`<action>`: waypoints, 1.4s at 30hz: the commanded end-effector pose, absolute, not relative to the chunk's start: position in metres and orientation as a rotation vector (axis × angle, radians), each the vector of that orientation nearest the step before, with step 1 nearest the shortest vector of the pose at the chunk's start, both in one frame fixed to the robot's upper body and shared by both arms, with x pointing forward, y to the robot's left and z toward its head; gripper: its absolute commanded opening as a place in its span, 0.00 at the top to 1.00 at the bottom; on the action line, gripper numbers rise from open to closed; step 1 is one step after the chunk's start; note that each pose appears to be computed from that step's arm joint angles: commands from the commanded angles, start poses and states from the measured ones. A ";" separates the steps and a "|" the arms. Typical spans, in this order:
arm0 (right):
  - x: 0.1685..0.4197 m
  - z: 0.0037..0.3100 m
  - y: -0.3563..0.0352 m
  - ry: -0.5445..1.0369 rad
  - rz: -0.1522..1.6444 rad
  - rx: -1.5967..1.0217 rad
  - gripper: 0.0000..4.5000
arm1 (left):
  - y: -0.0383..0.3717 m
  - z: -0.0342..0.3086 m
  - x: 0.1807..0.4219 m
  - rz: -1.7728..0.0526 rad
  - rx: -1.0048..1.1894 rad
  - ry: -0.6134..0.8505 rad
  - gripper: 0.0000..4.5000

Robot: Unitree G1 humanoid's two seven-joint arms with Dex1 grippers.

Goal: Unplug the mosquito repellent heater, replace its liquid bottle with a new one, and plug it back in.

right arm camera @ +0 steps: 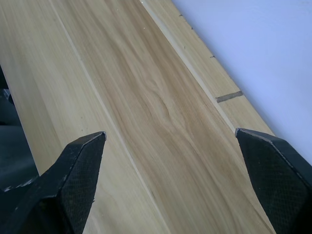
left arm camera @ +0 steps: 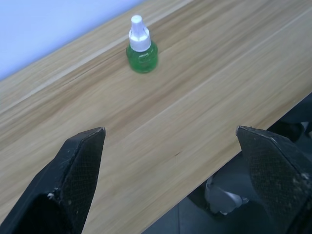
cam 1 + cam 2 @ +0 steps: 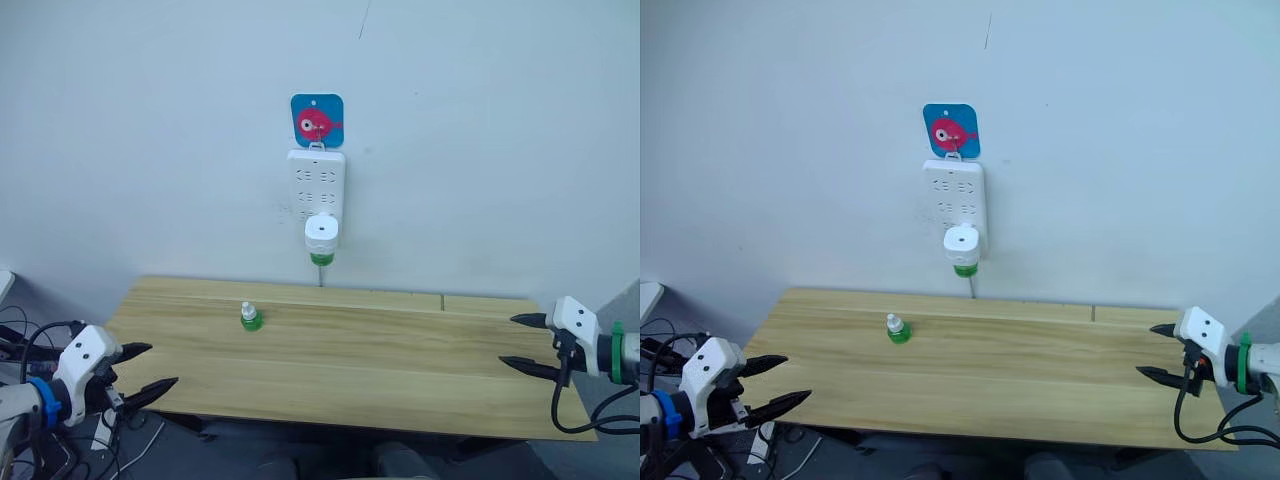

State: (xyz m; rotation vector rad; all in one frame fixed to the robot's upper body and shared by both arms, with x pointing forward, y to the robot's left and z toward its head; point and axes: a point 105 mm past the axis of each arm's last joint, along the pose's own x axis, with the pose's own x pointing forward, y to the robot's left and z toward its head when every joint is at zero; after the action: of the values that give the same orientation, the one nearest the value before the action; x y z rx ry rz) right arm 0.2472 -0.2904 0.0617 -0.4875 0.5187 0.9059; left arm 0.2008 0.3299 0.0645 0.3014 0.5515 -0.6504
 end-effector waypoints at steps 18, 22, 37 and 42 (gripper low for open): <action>0.247 0.070 -0.299 0.510 0.850 -0.518 0.01 | 0.341 0.080 0.211 -0.667 0.356 0.488 0.00; 0.247 0.070 -0.297 0.514 0.851 -0.513 0.01 | 0.340 0.080 0.213 -0.676 0.352 0.485 0.00; 0.243 0.097 -0.248 0.360 0.918 -0.438 0.01 | 0.308 0.131 0.254 -0.662 0.236 0.263 0.00; 0.238 0.129 -0.194 0.215 0.988 -0.353 0.01 | 0.280 0.155 0.280 -0.700 0.188 0.178 0.00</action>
State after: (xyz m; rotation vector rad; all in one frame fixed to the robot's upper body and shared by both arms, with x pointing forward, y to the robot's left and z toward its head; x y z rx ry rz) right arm 0.2386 -0.2101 0.1066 -0.3580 0.2945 0.9703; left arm 0.2737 0.2882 0.1434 0.1987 0.2194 -0.6887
